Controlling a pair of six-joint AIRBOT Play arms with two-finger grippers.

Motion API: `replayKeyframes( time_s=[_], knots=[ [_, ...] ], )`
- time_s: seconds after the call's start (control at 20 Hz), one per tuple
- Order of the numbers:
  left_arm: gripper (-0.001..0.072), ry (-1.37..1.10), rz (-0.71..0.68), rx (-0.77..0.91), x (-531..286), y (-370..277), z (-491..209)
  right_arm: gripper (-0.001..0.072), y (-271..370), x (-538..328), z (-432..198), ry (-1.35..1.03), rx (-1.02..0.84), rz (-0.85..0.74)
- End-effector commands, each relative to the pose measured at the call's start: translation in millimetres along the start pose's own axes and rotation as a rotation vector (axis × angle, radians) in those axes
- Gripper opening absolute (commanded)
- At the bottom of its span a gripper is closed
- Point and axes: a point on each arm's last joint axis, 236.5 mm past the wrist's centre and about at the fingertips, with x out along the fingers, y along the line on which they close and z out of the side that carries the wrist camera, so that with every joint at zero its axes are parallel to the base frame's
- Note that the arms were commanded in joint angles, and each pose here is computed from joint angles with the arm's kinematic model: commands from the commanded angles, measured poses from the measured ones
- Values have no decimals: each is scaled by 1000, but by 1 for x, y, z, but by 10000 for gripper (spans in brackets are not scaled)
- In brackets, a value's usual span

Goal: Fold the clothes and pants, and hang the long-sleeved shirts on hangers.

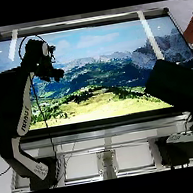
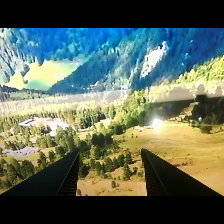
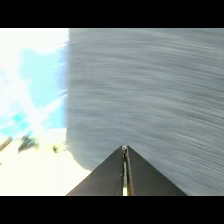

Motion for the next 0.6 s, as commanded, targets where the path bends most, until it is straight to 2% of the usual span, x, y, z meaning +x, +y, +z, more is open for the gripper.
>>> replayKeyframes(
  time_s=[0.0, 0.15, 0.3, 0.55],
  knots=[
    [412, 0, 0, 0, 0, 0, 0, 24, 128, 18, -28, 86, -317, 85],
    [412, 0, 0, 0, 0, 0, 0, 24, 196, 56, -91, 263, -572, 41],
    [412, 1, 0, 0, 0, 0, 0, 24, 217, 88, -153, 420, -750, -71],
    [412, 13, 1, 2, 6, -1, 0, 24, 218, 116, -238, 616, -849, -143]
  ],
)
